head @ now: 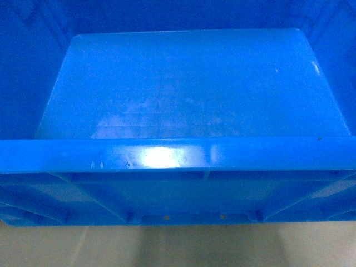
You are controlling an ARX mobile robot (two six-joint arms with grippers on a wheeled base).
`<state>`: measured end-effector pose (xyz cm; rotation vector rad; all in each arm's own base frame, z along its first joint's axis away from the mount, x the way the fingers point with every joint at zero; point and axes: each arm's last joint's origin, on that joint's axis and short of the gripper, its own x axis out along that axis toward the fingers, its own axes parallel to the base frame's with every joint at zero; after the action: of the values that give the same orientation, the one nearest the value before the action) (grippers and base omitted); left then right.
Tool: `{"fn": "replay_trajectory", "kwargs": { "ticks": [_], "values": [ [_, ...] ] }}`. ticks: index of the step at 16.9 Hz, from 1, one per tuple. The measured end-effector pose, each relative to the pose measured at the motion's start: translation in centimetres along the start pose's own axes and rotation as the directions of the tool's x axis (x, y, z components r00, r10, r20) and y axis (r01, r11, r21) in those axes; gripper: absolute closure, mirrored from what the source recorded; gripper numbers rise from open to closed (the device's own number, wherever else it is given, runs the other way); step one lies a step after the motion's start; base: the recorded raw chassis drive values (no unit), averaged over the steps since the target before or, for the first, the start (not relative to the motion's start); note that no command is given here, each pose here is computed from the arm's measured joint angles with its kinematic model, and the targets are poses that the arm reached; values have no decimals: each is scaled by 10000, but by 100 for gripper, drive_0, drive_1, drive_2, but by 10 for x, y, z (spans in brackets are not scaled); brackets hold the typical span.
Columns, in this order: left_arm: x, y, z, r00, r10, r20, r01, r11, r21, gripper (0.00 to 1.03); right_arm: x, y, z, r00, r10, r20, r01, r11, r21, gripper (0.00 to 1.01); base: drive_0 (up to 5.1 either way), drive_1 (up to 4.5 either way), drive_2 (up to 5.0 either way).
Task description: Place box next to blue box on left shelf
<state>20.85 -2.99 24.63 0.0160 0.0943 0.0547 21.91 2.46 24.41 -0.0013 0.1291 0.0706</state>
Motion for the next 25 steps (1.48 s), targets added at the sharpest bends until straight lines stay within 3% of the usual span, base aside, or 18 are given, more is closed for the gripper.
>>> {"fn": "replay_trajectory", "kwargs": {
  "ticks": [7, 25],
  "values": [
    [0, 0, 0, 10000, 0, 26, 0, 10000, -2, 83, 0, 0, 0, 10000, -7, 15, 7, 10000, 5, 80, -503, 238, 238],
    [0, 0, 0, 10000, 8, 30, -8, 10000, 5, 83, 0, 0, 0, 10000, 15, 15, -15, 10000, 4, 80, 0, 0, 0]
  ]
}}
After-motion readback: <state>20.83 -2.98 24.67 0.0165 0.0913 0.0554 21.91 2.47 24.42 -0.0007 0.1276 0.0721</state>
